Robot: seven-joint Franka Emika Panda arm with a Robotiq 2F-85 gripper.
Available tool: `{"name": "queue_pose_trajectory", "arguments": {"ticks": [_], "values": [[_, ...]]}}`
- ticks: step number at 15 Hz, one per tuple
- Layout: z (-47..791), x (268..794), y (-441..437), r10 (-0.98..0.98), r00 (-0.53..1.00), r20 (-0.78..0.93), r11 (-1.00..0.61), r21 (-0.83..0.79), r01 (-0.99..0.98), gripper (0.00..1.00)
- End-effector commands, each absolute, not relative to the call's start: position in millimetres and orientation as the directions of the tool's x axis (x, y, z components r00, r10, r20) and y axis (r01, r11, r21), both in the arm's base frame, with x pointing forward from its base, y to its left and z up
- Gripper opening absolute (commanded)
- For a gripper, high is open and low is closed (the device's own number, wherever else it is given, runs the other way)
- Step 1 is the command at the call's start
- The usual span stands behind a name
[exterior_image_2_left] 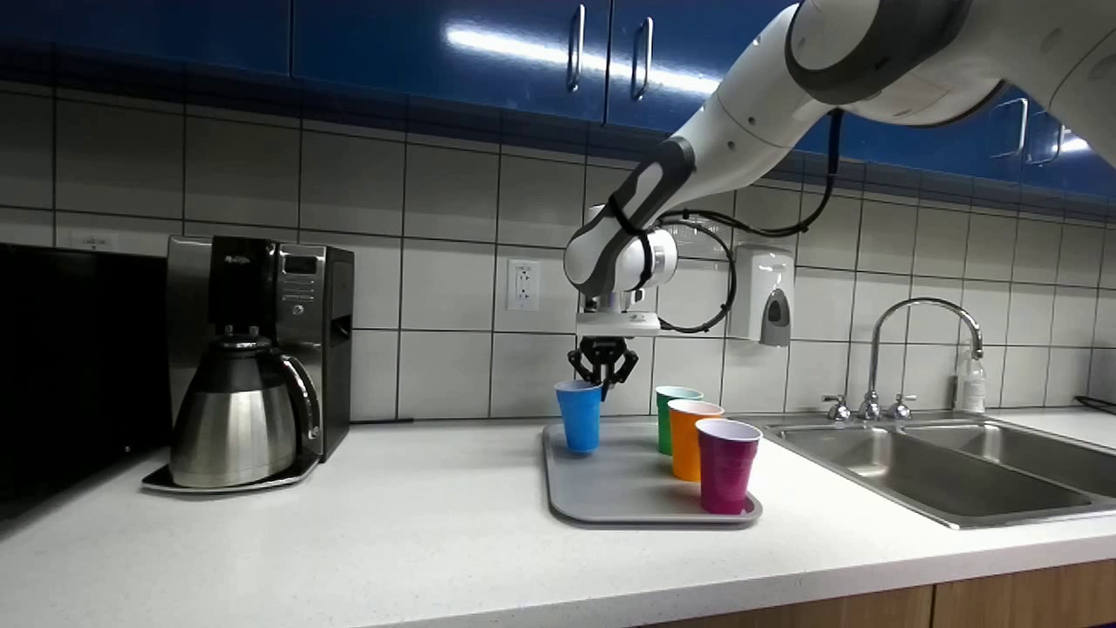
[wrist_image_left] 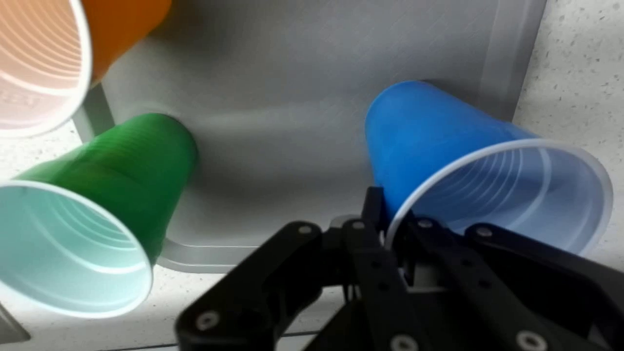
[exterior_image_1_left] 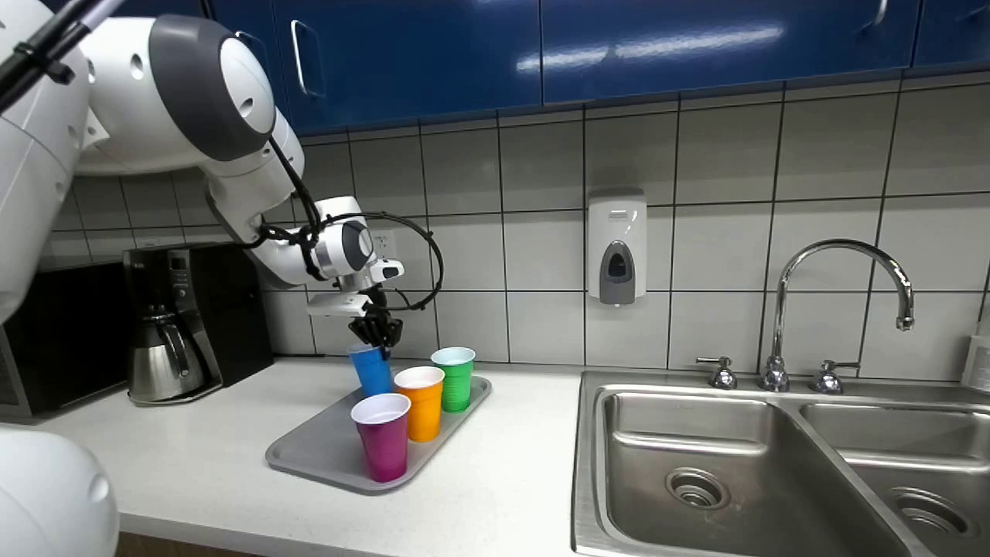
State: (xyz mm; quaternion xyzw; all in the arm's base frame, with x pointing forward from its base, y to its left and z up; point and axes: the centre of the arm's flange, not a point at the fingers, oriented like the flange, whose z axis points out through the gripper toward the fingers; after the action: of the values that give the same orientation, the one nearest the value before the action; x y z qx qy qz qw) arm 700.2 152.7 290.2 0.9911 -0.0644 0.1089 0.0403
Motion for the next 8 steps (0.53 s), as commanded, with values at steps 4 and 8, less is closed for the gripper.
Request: {"name": "queue_pose_trajectory", "arguments": {"ticks": [4, 8], "values": [[292.1, 688.9, 147.5, -0.146, 0.972, 0.183, -0.986, 0.054, -0.158, 0.01], [288.1, 687.8, 146.4, -0.146, 0.974, 0.171, -0.985, 0.061, -0.159, 0.35]]}}
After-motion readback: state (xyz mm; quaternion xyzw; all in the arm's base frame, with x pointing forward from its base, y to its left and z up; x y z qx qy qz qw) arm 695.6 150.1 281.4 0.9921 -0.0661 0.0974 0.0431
